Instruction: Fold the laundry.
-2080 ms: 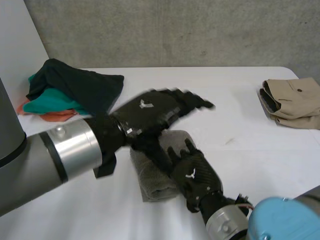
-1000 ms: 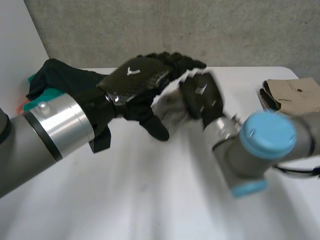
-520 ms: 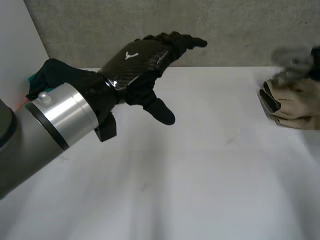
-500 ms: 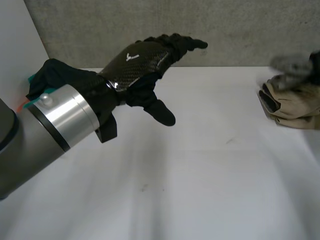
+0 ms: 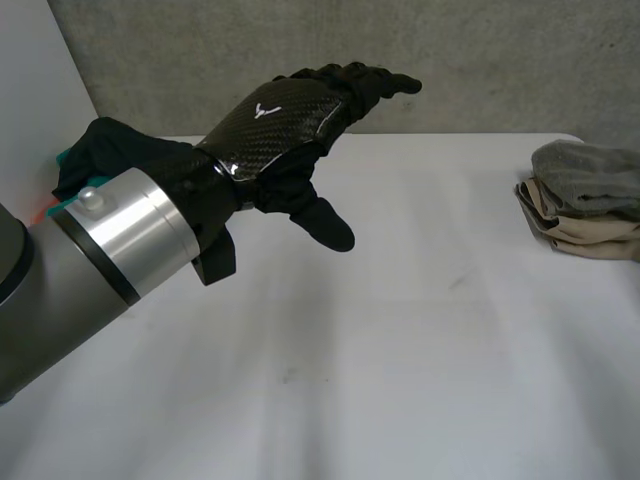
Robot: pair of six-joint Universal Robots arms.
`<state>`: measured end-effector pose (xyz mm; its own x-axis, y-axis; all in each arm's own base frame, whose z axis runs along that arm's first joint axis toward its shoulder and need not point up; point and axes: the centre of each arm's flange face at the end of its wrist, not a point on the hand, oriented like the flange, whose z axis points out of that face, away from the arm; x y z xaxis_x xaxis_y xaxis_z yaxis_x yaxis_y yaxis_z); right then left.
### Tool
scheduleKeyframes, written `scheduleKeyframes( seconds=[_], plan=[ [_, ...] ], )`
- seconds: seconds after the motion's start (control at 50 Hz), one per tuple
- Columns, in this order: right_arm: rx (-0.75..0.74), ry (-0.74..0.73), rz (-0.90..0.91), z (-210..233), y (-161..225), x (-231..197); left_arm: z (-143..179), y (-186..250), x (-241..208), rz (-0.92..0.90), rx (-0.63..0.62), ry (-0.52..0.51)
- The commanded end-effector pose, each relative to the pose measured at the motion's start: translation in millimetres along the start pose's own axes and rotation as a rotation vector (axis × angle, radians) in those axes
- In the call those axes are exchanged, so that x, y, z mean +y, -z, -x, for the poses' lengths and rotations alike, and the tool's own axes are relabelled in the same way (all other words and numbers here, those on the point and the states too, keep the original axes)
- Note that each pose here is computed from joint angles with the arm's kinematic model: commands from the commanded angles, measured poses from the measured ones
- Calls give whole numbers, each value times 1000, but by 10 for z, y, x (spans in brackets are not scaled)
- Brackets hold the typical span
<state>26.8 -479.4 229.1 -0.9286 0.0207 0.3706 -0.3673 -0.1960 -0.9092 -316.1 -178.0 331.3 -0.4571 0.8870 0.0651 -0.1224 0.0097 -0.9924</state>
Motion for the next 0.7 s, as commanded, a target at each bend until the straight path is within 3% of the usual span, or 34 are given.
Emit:
scheduleKeyframes(
  seconds=[0.02,0.08,0.18,0.24,0.3,0.4,0.5,0.6,0.7],
  plan=[
    [327,322,102,-370,-18,-520,41,10,-142,-53,-44,-26],
    [382,388,-64,-180,-90,-977,123,-26,-321,-128,-112,-61],
    [314,309,-400,345,75,-1598,422,-48,-620,-232,-301,-104],
    [141,197,-607,799,330,-1808,888,-72,-669,-232,-480,-159],
    [-182,-3,-718,1434,774,-1770,1553,-55,-439,-87,-692,-242],
    [-355,-81,-560,1883,1156,-1415,2317,-76,156,126,-804,-370],
    [-457,-3,-309,2194,1515,-947,3061,-107,898,195,-815,-488],
    [-501,95,-146,2276,1748,-648,3419,-178,1354,112,-753,-544],
    [-485,97,-76,2210,1807,-491,3609,-256,1627,49,-752,-558]
  ],
)
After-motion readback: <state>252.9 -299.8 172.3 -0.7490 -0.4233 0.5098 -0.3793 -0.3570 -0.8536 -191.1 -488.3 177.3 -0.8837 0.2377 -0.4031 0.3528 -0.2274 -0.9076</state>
